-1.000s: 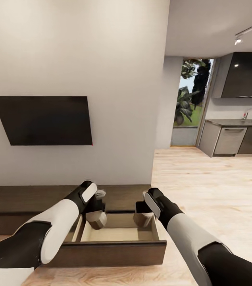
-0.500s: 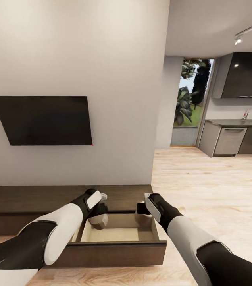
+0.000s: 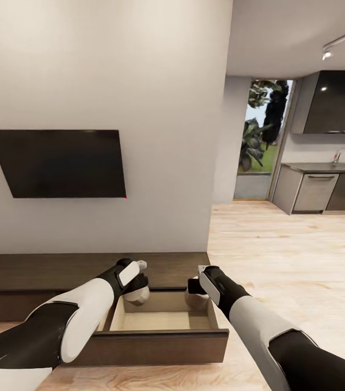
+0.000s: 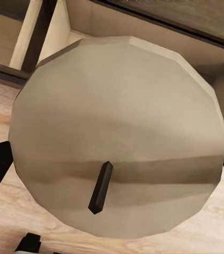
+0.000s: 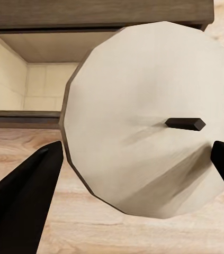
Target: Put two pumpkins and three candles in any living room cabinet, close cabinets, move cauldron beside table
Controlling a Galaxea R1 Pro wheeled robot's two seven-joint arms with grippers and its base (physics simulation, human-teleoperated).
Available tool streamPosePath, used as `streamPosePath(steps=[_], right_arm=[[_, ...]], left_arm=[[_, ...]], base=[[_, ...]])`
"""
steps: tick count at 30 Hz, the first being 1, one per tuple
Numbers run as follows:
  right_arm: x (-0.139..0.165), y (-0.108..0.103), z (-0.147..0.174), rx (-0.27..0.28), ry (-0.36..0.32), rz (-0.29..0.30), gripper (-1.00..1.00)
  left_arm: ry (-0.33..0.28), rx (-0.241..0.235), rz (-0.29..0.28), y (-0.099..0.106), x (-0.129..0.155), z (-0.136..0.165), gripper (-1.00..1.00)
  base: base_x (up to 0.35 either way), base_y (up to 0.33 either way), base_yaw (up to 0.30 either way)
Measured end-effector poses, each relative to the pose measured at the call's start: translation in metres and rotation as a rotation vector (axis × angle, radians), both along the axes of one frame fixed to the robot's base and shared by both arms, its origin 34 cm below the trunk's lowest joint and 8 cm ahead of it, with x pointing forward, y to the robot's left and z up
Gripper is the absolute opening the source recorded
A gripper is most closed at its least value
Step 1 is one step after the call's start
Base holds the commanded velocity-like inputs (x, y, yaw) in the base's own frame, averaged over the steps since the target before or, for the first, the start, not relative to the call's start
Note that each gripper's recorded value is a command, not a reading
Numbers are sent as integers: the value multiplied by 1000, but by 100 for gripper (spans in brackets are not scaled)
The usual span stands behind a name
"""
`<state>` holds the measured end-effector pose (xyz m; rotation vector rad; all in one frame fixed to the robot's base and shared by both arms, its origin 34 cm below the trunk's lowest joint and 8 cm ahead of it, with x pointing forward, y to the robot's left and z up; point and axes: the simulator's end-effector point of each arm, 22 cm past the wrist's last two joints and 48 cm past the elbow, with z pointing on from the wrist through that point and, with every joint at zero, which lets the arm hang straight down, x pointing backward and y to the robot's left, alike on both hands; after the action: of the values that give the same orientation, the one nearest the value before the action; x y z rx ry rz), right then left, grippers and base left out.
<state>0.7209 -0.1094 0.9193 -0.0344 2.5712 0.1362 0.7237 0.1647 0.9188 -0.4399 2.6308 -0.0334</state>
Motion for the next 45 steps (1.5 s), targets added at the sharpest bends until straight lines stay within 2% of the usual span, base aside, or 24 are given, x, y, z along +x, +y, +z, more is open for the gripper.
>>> streamPosePath(steps=[8,19,36,45], right_arm=[[-3,-3,-16,-6,22,-6,-100],[4,-8,-29,-11,-9,-23,-100],[9,-8,-57,-10,4,-27,-100],[16,-8,-70,-5,-15,-36,-100]], left_arm=[[-3,5,-2,1,3,-6,-100],[11,3,-4,0,3,-21,-100],[46,3,-4,0,1,-55,-100],[42,-32,-25,-9,5,-70,-100]], base=[[0,0,0],[0,0,13],[0,0,165],[0,0,159]])
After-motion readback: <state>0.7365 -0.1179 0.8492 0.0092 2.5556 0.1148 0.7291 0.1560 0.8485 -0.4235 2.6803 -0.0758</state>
